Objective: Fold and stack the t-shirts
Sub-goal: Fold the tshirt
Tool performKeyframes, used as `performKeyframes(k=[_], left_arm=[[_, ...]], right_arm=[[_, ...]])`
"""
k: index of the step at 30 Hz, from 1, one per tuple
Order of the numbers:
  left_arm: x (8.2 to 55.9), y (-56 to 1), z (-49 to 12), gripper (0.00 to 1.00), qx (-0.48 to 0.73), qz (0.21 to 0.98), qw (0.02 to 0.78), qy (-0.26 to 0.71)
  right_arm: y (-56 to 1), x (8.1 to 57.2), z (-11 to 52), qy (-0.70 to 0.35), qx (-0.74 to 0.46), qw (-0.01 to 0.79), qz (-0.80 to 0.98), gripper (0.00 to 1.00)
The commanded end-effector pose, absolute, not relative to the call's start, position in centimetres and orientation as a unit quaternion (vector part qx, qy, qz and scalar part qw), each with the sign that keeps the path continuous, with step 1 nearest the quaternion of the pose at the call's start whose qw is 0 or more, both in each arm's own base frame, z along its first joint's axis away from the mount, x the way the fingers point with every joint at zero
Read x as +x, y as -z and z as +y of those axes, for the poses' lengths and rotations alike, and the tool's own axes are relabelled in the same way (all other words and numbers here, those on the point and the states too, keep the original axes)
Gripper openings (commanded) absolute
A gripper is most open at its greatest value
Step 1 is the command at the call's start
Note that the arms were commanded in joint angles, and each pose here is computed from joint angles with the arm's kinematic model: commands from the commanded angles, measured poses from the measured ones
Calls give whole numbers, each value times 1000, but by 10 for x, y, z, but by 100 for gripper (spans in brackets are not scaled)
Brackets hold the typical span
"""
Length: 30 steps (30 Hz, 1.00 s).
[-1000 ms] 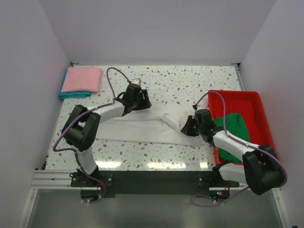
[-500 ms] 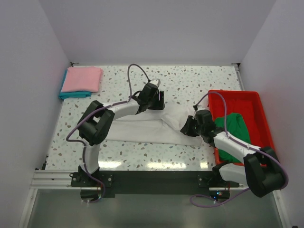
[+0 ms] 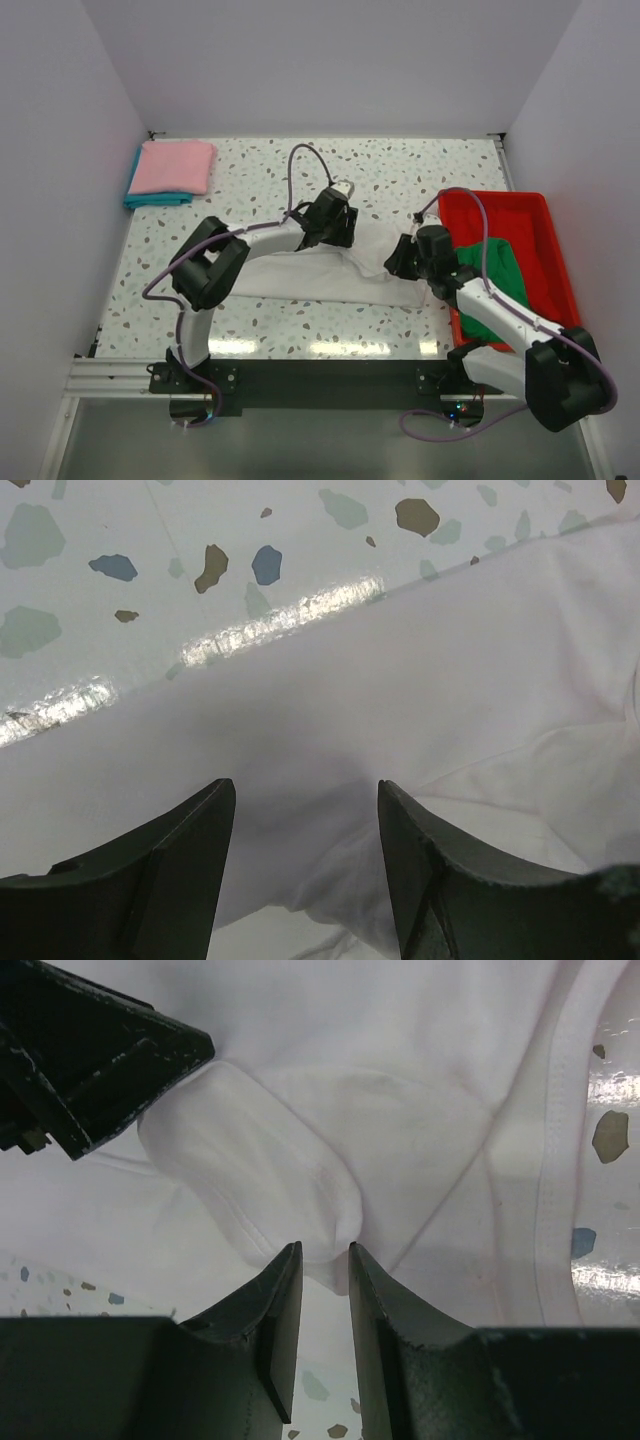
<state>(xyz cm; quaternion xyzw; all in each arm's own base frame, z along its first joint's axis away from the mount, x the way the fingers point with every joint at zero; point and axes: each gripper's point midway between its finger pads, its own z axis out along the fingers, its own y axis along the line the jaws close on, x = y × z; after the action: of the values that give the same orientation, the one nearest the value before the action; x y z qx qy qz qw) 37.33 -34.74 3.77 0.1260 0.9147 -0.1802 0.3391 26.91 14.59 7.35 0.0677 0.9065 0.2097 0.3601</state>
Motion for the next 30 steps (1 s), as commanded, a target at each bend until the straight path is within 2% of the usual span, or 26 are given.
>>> performKeyframes(k=[1,15,30], left_arm=[[371,-64,-342,64,137,902,368,177],[342,-69,-329,63,184,891,373,181],[324,-54,-291,63,176,905,367,124]], right_arm=[[-92,283,142,-197,77,388,897,29],[-81,308,152,-183,71,373,907,29],[-88,326,164,-193,68,371,906,29]])
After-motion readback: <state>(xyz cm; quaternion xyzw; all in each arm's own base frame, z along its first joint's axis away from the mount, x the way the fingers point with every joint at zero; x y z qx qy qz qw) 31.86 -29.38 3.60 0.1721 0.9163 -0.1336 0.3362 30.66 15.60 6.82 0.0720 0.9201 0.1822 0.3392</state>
